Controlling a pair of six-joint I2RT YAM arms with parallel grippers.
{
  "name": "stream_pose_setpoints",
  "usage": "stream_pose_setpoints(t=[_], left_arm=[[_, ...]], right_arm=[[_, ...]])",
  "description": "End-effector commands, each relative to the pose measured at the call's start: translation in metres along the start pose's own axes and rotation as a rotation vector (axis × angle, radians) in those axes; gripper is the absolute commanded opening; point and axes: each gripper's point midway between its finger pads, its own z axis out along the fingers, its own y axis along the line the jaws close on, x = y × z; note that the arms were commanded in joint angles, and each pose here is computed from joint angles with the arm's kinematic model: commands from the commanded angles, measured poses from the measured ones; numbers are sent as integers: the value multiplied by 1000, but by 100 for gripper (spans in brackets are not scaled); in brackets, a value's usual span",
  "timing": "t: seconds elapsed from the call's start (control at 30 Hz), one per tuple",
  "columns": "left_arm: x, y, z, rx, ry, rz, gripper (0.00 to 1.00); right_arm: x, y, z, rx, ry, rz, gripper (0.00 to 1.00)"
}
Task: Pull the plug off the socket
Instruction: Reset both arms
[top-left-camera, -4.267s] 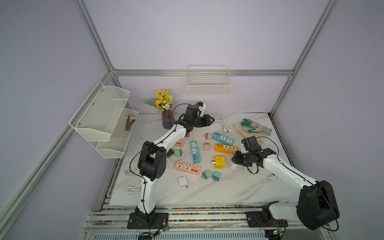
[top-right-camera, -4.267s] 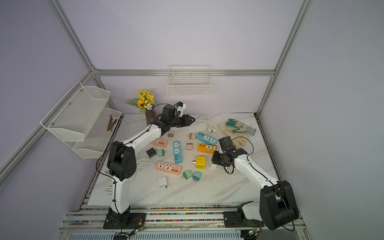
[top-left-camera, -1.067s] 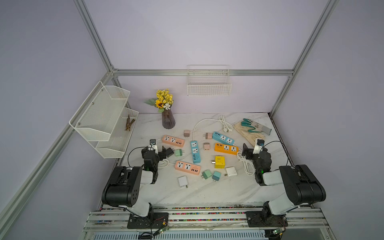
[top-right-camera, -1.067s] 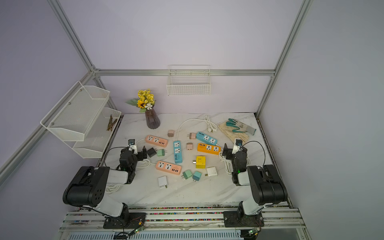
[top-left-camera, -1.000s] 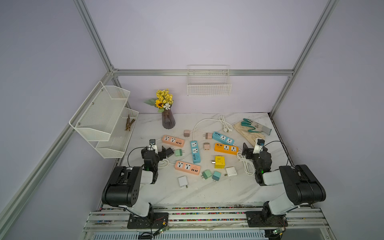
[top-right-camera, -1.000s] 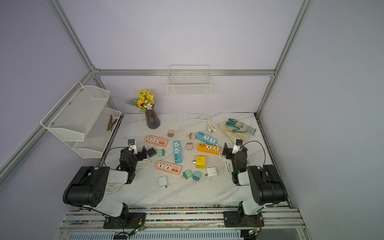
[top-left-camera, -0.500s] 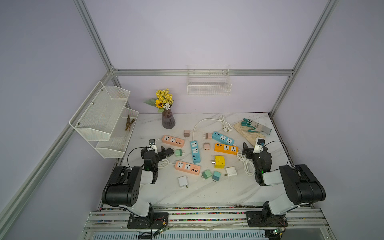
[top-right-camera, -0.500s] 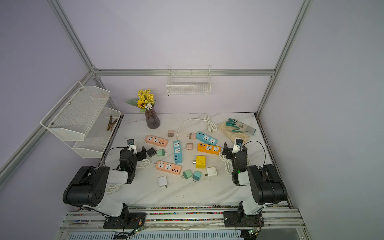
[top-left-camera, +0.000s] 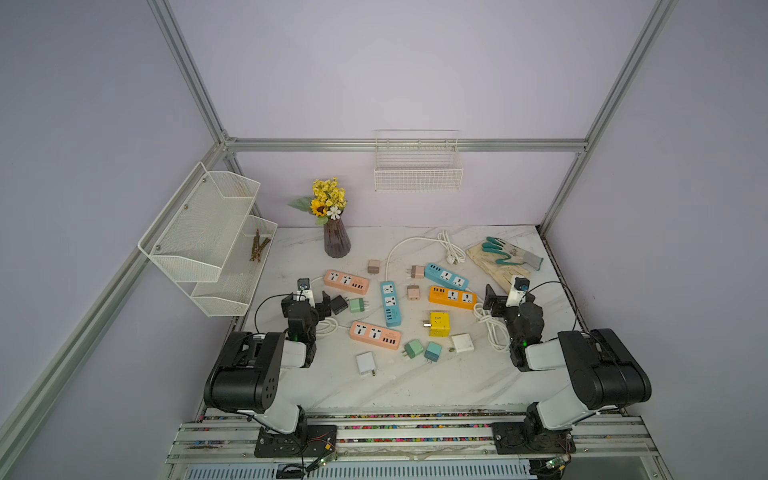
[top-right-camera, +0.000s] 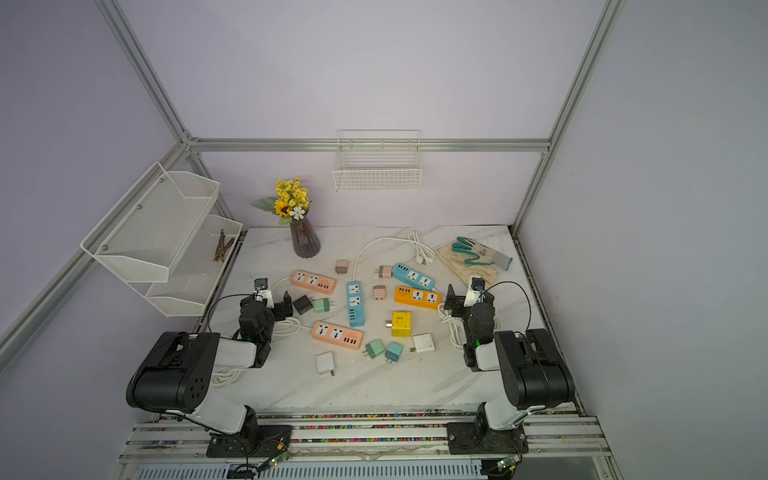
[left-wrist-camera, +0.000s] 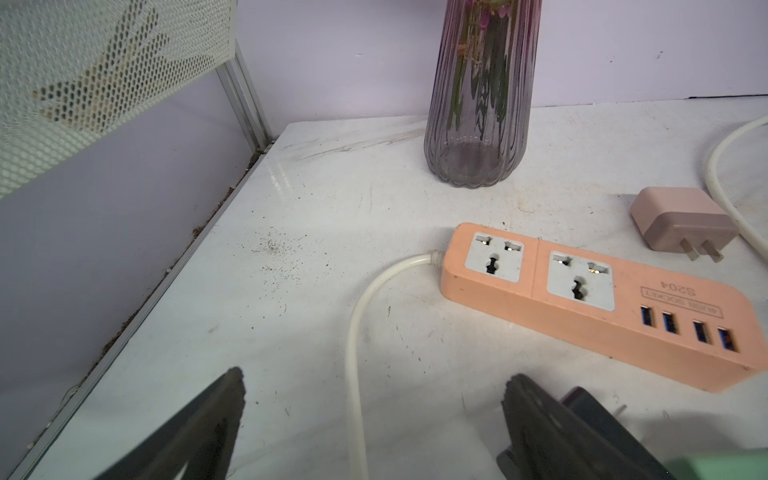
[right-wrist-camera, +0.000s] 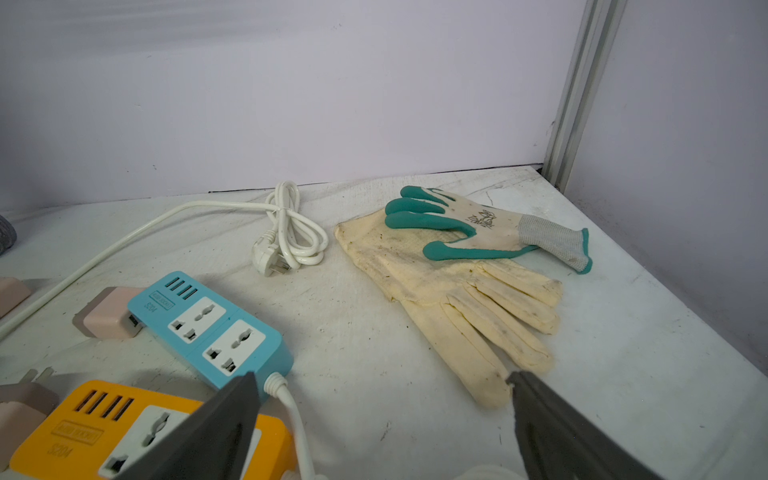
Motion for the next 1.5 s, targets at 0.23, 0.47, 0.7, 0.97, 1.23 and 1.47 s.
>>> stream_pose_setpoints(t=[0.23, 0.47, 0.7, 0.97, 1.23, 1.47], left_arm=[[-14, 4, 2, -17, -43, -23, 100], [-17, -25, -12, 185, -105, 39, 100], [-18, -30, -21, 266, -146, 31, 100], [-14, -5, 5, 103, -23, -28, 100], [-14, -4, 4, 96, -38, -34, 100], [-14, -6, 3, 111, -42, -23, 100]], right_arm=[[-6, 1, 0, -9, -27, -4, 99], [-6, 1, 0, -9, -26, -4, 99], [-6, 1, 0, -8, -26, -4, 99], [-6, 1, 0, -9, -26, -4, 99], [-6, 1, 0, -9, -26, -4, 99], [-6, 1, 0, -9, -26, -4, 99]])
